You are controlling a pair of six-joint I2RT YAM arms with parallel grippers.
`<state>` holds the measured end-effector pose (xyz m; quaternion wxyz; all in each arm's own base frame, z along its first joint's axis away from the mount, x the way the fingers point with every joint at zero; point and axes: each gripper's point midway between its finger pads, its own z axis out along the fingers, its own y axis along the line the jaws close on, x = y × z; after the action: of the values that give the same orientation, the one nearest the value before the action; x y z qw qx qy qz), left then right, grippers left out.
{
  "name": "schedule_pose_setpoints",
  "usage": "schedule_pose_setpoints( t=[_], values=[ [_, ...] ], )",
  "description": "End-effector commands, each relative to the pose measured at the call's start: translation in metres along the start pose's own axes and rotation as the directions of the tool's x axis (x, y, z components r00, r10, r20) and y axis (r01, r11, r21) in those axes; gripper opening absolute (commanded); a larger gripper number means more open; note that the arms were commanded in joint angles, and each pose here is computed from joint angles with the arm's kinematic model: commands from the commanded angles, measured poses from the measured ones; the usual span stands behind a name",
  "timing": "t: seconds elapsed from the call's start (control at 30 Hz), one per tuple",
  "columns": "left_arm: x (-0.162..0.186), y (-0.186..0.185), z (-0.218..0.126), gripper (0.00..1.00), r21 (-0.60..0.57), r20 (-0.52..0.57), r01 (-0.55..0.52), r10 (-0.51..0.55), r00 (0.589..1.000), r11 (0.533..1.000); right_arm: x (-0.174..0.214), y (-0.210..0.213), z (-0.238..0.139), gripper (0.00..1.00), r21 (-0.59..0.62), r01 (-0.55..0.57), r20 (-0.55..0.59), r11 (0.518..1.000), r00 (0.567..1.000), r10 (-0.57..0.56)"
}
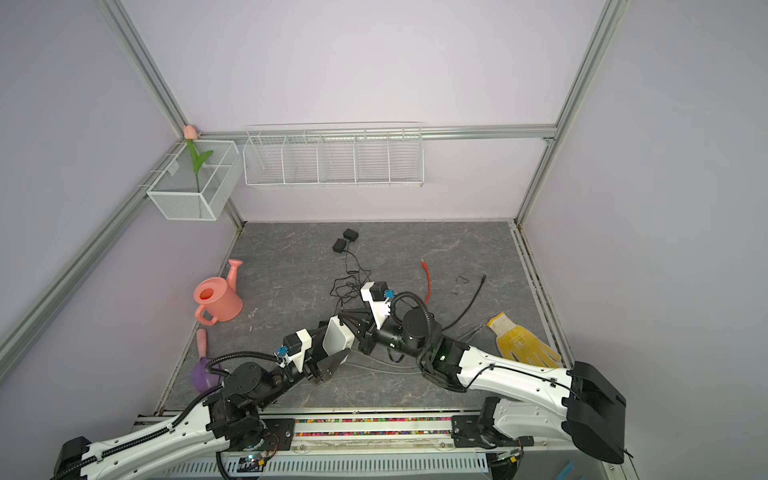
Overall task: Insert the plug into the switch port
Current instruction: 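Push the barrel plug into the router with the right gripper while the left holds it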
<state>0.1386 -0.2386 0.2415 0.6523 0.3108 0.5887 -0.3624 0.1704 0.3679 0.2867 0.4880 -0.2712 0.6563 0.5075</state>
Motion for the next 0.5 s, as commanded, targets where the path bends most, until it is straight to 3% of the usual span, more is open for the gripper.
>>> schedule_pose_setpoints(
  t=[0.0,0.47],
  values=[
    [-0.197,-0.003,-0.059,0.0,0.041,0.627,0.001,-0.027,0.779,0.999,0.157,-0.054,-0.029,0.07,0.215,-0.026,-0.477,0.976,0.869,0.128],
    [-0.209,0.003,-0.073,0.0,-0.001,0.67,0.002,-0.001,0.742,1.0,0.173,-0.053,-0.03,0.07,0.248,-0.027,-0.492,0.968,0.858,0.149]
  ],
)
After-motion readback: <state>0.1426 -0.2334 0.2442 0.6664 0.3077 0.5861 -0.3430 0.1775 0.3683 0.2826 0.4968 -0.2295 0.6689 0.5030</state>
